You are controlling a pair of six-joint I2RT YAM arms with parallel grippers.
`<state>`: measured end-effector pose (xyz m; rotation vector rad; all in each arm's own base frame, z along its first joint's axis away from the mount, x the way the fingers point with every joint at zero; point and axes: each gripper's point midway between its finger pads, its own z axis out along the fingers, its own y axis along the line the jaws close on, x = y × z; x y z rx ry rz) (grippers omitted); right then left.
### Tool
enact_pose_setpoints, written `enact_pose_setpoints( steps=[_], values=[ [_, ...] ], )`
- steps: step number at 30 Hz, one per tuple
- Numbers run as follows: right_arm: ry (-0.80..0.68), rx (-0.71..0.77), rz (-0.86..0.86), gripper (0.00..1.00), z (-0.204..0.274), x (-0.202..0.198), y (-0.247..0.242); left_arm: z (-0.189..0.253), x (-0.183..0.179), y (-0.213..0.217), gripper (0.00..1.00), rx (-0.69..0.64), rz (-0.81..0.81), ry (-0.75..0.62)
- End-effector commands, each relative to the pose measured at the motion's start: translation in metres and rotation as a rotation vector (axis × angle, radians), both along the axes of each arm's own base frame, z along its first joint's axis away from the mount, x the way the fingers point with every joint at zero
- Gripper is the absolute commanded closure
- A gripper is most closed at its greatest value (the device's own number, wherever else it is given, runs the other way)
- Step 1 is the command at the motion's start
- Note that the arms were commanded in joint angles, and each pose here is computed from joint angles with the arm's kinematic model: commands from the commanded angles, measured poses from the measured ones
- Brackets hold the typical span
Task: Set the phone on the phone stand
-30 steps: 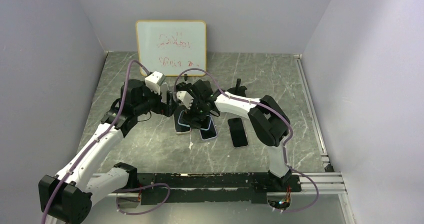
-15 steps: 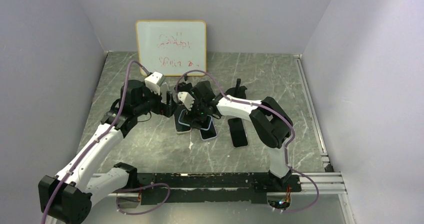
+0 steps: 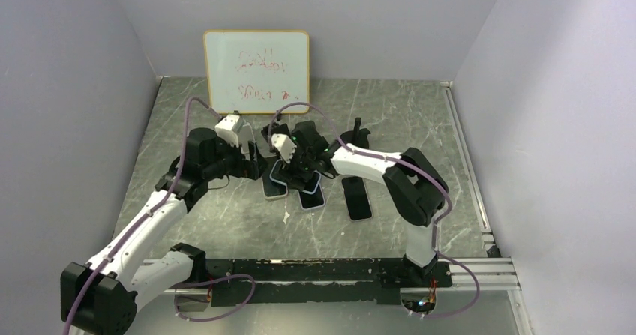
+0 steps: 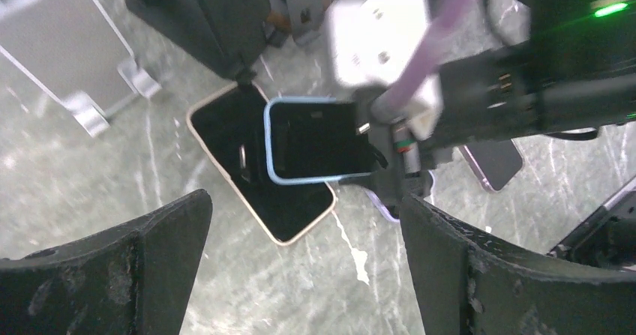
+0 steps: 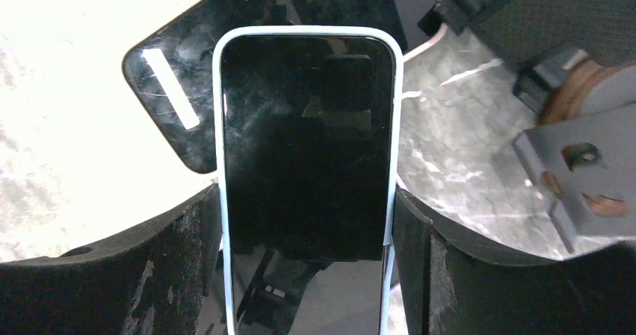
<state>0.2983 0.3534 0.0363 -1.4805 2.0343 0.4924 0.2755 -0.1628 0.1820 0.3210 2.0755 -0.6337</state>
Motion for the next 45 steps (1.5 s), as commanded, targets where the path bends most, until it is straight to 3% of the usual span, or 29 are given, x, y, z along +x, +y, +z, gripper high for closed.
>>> enact_pose_setpoints(
  steps=[1,5,10,14,19,23,24,25,27,36,42,45],
  values=[
    [-0.153,0.205,-0.031,0.39,0.080,0.019,0.017,-0.016,-0.007,-0.011,0.00,-0.171,0.081,0.121],
    [-0.209,0.308,-0.049,0.38,0.116,0.018,0.020,-0.028,-0.010,-0.013,0.00,-0.303,0.165,0.158],
    [-0.237,0.421,-0.046,0.37,0.147,0.008,0.027,-0.009,-0.010,-0.016,0.00,-0.489,0.179,0.056],
    [-0.236,0.460,-0.027,0.37,0.155,0.000,0.033,0.003,-0.007,-0.012,0.00,-0.540,0.201,-0.009],
    [-0.225,0.474,-0.005,0.37,0.154,-0.010,0.040,0.040,-0.014,-0.001,0.00,-0.687,0.212,-0.194],
    [-0.224,0.486,0.009,0.37,0.156,-0.015,0.045,0.041,-0.012,-0.006,0.00,-0.695,0.188,-0.185],
    [-0.226,0.492,0.014,0.37,0.158,-0.016,0.045,0.037,-0.012,-0.010,0.03,-0.697,0.174,-0.164],
    [-0.227,0.497,0.019,0.37,0.160,-0.017,0.047,0.035,-0.013,-0.012,0.16,-0.707,0.161,-0.158],
    [-0.232,0.503,0.028,0.37,0.164,-0.019,0.048,0.035,-0.013,-0.015,0.28,-0.729,0.147,-0.155],
    [-0.232,0.522,0.053,0.37,0.171,-0.026,0.053,0.038,-0.008,-0.013,0.35,-0.714,0.161,-0.180],
    [-0.233,0.525,0.061,0.37,0.171,-0.027,0.054,0.041,-0.005,-0.015,0.54,-0.683,0.142,-0.201],
    [-0.235,0.531,0.062,0.37,0.172,-0.027,0.055,0.043,-0.004,-0.019,0.69,-0.688,0.119,-0.203]
  ],
)
